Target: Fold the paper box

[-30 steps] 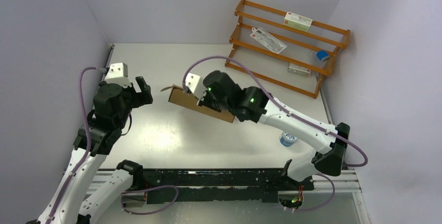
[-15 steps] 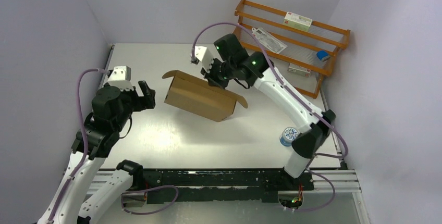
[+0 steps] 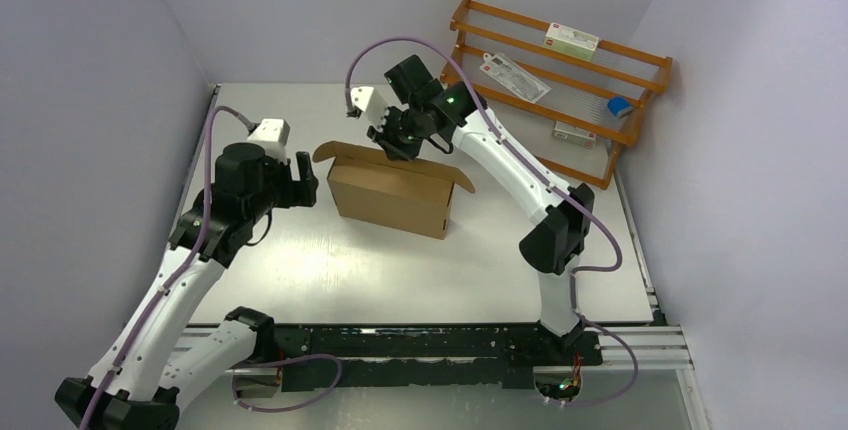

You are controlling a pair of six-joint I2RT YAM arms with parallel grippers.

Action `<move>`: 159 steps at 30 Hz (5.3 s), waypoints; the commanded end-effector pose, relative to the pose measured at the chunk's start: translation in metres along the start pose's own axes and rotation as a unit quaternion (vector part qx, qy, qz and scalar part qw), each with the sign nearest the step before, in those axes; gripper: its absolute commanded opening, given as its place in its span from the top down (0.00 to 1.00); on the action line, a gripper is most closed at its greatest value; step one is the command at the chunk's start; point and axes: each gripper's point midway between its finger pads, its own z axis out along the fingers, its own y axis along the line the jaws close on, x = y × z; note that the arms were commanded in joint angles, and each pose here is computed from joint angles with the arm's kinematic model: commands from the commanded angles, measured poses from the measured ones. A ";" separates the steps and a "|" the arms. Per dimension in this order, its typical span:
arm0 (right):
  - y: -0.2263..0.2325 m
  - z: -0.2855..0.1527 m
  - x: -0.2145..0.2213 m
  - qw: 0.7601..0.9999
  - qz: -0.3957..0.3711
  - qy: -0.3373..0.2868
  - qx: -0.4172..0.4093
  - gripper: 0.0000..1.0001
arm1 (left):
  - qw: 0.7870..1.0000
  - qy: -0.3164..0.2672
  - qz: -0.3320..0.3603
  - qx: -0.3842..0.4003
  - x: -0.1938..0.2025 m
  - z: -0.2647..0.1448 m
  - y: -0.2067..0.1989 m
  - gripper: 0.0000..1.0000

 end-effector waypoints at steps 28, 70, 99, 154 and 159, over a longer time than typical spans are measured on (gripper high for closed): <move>-0.005 -0.136 0.039 0.928 0.226 -0.133 0.265 0.20 | 0.973 -0.006 0.221 0.062 -0.097 0.031 -0.026 0.16; 0.002 -0.093 0.123 0.924 0.287 -0.043 0.250 0.83 | 0.938 0.115 0.251 0.210 -0.049 0.096 -0.033 0.55; 0.007 -0.094 0.115 0.929 0.280 -0.061 0.232 1.00 | 0.943 0.107 0.250 0.193 -0.034 0.092 -0.027 0.62; 0.018 -0.062 0.094 0.811 0.512 -0.040 0.282 1.00 | 0.982 0.175 0.012 0.066 0.012 0.038 -0.066 0.95; 0.017 -0.063 0.096 0.798 0.520 -0.032 0.304 1.00 | 0.985 0.169 0.042 0.021 0.012 0.037 -0.062 0.95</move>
